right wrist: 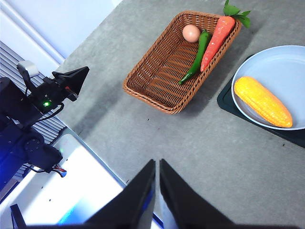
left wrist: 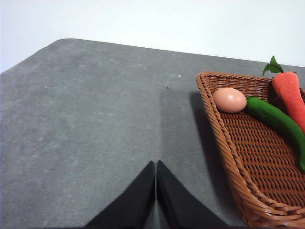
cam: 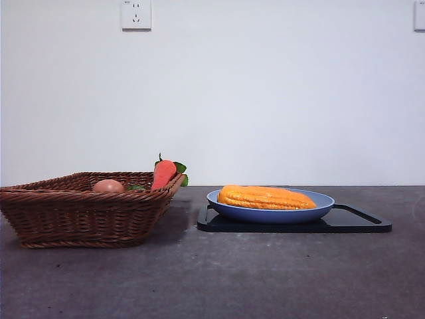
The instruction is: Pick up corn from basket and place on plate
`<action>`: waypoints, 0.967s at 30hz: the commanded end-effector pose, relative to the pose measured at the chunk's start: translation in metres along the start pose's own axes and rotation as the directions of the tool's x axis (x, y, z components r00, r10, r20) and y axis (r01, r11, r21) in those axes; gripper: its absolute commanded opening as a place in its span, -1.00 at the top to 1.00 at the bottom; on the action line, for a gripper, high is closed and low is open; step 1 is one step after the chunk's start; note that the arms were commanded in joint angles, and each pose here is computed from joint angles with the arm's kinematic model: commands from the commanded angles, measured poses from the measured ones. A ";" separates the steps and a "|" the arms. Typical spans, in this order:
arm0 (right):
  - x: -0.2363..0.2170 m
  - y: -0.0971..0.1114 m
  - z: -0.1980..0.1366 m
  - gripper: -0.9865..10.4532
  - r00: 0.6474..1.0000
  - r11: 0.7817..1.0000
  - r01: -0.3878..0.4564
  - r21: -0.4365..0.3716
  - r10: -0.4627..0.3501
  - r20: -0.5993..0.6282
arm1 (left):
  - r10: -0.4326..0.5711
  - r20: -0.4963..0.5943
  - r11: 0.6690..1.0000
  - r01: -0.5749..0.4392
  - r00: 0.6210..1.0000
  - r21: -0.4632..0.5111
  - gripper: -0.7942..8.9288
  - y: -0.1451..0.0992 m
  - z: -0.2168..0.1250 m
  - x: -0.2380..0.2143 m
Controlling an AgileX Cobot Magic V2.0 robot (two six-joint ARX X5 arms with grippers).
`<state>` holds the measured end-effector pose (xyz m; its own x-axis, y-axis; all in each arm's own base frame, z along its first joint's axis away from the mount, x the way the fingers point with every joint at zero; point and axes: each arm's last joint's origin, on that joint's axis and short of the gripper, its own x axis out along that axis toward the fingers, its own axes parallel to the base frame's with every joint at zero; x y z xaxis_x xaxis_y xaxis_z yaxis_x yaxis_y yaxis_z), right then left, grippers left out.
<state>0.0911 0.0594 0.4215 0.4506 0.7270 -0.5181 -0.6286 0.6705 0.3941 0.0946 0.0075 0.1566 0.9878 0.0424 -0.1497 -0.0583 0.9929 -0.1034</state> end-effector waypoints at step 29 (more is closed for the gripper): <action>-0.006 -0.050 -0.060 0.82 0.758 0.897 0.441 0.003 -0.374 0.534 | 0.004 -0.010 1.000 -0.004 1.000 -0.010 0.82 0.001 -0.007 0.003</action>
<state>0.0798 0.0143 0.3663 0.9026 0.4005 -0.1578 -0.3838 0.9148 0.1259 0.0946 0.0075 0.1567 0.9880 0.0424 -0.1486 -0.0582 0.9929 -0.1037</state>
